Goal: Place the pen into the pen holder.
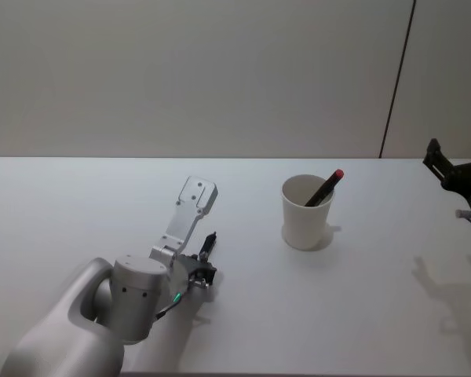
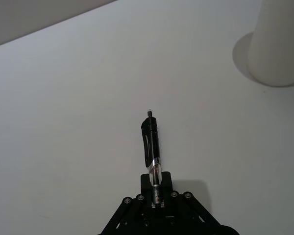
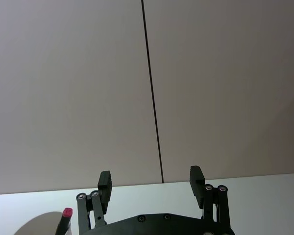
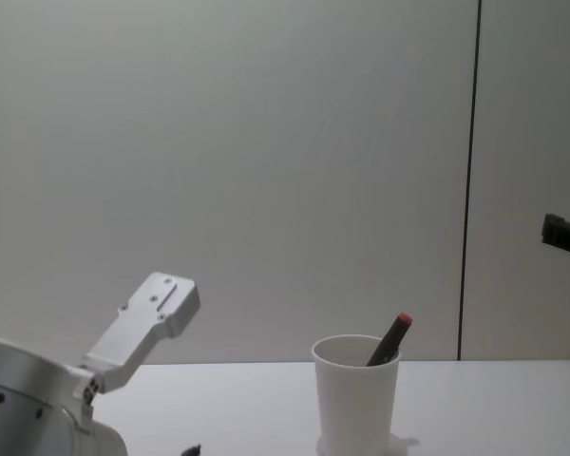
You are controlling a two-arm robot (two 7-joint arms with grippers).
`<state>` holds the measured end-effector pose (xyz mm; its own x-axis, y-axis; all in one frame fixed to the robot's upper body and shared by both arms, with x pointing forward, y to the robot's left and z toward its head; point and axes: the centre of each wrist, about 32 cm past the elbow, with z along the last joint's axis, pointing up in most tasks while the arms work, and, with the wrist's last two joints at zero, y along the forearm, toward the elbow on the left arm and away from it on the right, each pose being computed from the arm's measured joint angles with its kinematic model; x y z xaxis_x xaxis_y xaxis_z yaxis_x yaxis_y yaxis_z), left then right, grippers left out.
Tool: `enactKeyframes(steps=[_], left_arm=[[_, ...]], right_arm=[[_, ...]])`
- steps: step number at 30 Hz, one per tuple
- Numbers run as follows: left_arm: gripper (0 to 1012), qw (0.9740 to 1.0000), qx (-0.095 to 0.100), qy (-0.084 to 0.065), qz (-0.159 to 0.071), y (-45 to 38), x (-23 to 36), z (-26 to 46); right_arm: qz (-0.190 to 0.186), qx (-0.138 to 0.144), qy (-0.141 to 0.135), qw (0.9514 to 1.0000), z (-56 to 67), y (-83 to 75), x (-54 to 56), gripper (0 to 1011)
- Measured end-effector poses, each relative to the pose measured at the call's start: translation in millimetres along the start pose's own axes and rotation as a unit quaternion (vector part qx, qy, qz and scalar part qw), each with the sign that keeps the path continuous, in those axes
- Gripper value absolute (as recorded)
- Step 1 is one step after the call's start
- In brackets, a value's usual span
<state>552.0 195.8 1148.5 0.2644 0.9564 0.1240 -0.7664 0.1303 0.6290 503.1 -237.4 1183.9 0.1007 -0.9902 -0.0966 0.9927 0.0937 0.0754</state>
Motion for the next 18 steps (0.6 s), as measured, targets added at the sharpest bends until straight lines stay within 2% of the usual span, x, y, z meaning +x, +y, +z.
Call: enactKeyframes(steps=[9, 10, 13, 18], left_arm=[[130, 0.9990, -0.041, -0.008, 0.015, 11.5, 1.3, 3.0], [130, 0.9985, -0.050, -0.010, 0.019, 14.1, 1.7, 3.3], [130, 0.9976, -0.064, -0.014, 0.023, 17.4, 2.2, 4.0], [130, 0.9938, -0.104, -0.025, 0.032, 26.5, 3.4, 5.6]], right_arm=[[0.000, 0.000, 0.000, 1.0000, 0.0, 0.0, 0.0, 1002], [0.000, 0.000, 0.000, 1.0000, 0.0, 0.0, 0.0, 1002], [0.000, 0.000, 0.000, 1.0000, 0.0, 0.0, 0.0, 1002], [0.000, 0.000, 0.000, 1.0000, 0.0, 0.0, 0.0, 1002]])
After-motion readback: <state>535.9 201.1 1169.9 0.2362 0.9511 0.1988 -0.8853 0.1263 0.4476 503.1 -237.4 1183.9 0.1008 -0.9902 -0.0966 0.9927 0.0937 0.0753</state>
